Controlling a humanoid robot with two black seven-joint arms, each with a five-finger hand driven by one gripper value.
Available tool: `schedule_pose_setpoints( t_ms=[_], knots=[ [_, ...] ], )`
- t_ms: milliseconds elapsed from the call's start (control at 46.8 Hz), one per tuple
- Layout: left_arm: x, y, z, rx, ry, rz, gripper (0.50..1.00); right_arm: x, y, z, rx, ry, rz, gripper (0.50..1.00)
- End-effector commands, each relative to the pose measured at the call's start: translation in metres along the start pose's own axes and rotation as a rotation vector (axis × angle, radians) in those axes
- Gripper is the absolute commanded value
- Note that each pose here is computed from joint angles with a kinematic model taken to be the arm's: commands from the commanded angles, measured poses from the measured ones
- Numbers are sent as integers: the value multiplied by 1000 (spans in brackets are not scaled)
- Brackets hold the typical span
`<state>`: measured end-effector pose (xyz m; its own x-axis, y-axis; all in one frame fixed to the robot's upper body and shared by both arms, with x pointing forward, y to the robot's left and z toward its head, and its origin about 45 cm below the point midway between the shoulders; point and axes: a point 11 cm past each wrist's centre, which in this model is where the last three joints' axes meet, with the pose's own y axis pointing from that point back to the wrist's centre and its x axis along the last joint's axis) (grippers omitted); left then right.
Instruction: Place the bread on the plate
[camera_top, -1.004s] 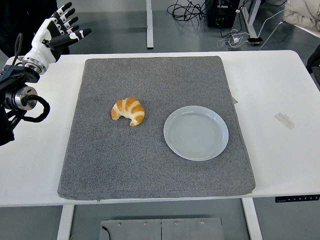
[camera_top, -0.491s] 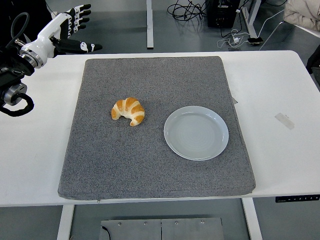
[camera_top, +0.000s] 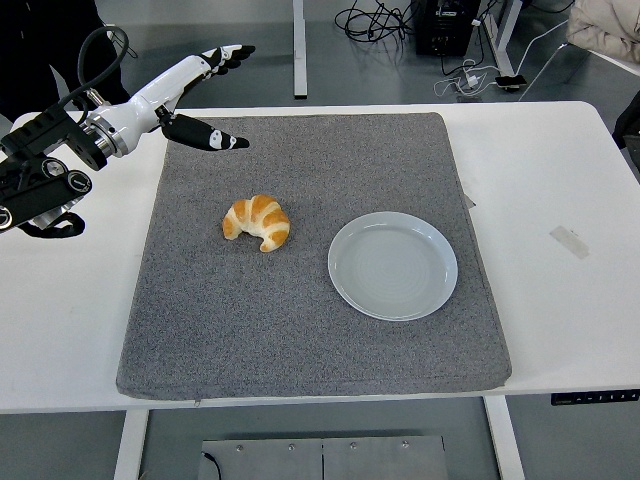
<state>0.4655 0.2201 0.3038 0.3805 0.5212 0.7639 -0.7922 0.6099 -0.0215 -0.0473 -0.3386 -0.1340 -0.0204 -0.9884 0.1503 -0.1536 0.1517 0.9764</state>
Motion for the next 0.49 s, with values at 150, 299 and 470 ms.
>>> schedule_pose_setpoints(
  t_ms=[150, 299, 470],
  knots=[
    [-12, 2, 2, -36, -174, -89, 972, 0, 0, 0, 0, 0, 0, 1000],
    [-22, 2, 5, -61, -255, -152, 972, 0, 0, 0, 0, 0, 0, 1000],
    [-35, 6, 2, -67, -318, -222, 972, 0, 0, 0, 0, 0, 0, 1000]
  ],
)
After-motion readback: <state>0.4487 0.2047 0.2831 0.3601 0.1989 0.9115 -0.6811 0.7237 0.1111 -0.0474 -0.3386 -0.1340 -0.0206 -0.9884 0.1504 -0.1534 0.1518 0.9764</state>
